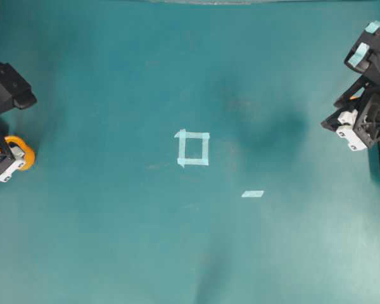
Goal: Hold the block with right arm and the cup with left arm, then put the block into the cup.
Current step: 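Close the left gripper on the orange cup's rim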
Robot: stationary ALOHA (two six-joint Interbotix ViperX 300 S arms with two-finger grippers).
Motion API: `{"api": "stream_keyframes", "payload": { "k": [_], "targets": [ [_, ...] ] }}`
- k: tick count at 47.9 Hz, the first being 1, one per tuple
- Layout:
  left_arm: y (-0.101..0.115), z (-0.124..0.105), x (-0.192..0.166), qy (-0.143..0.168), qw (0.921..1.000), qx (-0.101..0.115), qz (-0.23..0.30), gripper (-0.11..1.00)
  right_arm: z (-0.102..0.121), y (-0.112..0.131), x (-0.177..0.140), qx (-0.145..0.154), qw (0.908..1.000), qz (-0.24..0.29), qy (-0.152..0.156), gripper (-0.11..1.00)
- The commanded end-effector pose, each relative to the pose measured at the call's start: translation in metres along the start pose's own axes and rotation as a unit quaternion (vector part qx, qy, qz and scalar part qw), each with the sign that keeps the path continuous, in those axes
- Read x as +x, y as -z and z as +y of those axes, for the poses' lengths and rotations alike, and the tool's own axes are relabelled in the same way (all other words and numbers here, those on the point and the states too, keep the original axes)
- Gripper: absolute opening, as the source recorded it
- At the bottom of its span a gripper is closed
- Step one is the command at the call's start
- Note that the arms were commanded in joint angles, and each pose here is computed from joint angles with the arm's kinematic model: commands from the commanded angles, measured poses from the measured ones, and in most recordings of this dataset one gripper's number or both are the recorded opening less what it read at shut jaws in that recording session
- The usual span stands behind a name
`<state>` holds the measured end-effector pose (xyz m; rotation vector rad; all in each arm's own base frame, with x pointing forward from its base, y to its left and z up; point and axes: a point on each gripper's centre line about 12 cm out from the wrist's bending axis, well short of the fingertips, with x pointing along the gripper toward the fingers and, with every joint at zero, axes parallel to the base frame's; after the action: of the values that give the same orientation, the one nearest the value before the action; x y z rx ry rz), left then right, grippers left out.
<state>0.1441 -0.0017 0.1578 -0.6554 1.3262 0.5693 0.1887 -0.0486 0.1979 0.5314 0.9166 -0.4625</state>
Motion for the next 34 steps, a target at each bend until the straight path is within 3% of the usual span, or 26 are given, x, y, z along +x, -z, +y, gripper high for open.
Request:
{"api": "stream_keyframes", "payload": {
  "k": [1,24,34],
  "targets": [
    [-0.001,-0.007,0.002,-0.001,1.0,0.003,0.006,0.78,0.003,-0.009,-0.005,0.002,0.9999,-0.014,-0.004,0.65],
    [-0.002,-0.021,-0.001,0.001,0.9999,0.005,0.009,0.78,0.003,-0.009,-0.005,0.002,0.9999,-0.013,-0.004,0.65],
    [0.0,-0.024,0.006,-0.016,0.9996,0.006,0.023,0.78,0.003,-0.009,-0.005,0.001,0.9999,-0.013,-0.004,0.65]
  ]
}}
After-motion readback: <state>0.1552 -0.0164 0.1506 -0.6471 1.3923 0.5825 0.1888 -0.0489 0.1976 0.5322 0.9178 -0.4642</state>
